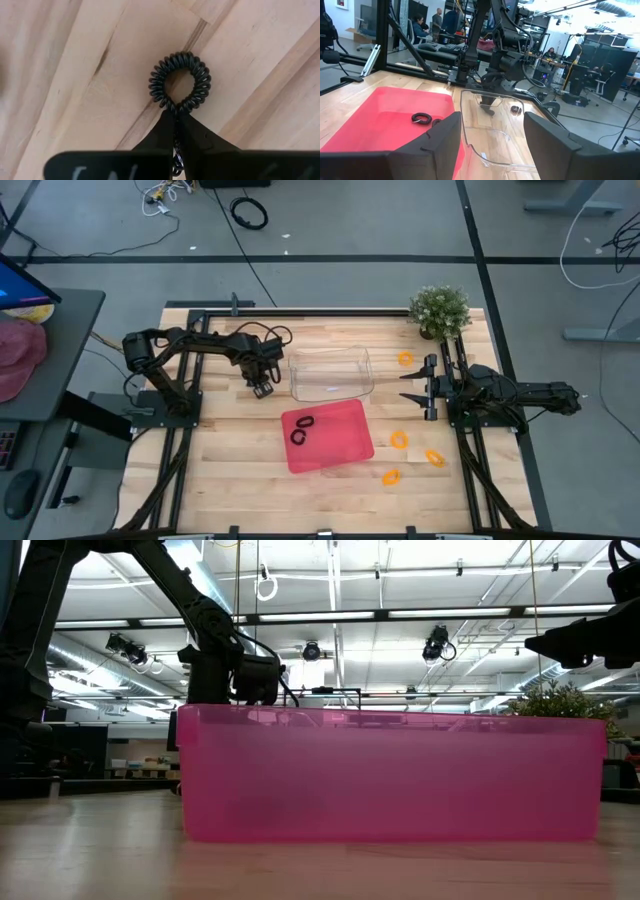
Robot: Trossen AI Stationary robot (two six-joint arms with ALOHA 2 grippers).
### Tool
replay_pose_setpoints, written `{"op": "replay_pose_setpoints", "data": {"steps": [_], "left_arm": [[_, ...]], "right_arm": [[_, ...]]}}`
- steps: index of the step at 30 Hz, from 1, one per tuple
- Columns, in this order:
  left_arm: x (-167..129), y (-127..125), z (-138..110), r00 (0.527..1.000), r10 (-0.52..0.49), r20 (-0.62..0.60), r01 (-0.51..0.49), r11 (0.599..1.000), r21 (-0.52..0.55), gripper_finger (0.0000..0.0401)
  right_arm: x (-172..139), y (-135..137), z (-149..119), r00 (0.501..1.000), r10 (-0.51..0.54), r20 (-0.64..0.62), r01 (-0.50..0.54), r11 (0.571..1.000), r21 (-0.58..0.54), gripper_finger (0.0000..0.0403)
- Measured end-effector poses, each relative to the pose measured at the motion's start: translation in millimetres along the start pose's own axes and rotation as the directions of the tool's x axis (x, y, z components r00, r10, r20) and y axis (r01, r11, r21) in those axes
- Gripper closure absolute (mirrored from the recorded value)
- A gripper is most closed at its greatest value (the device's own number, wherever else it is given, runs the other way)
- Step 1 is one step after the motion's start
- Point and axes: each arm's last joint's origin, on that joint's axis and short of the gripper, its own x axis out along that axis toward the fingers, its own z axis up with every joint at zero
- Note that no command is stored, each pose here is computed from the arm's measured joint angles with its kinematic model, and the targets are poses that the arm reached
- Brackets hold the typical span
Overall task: Sort spring keychains
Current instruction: Put the bottom black spring keychain into the red bin
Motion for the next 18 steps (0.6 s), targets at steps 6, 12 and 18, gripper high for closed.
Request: {"op": "replay_pose_setpoints", "data": {"steps": [6, 12, 18], "left_arm": [[-0.1, 0.3, 0.0, 1.0, 0.006, 0.001, -0.006, 1.0, -0.002, 0.0391], [-0.1, 0.3, 0.0, 1.0, 0.008, 0.001, -0.008, 1.0, -0.004, 0.0392], [-0.1, 0.5, 0.0, 1.0, 0.009, 0.002, -0.009, 1.0, -0.004, 0.0392]], "right_arm": [[0.0, 0.0, 0.0, 1.0, 0.0, 0.0, 0.0, 1.0, 0.0, 0.0181], [0.0, 0.0, -0.1, 1.0, 0.0, 0.0, 0.0, 1.0, 0.0, 0.0181], [0.0, 0.0, 0.0, 1.0, 0.0, 0.0, 0.0, 1.0, 0.0, 0.0181]]}}
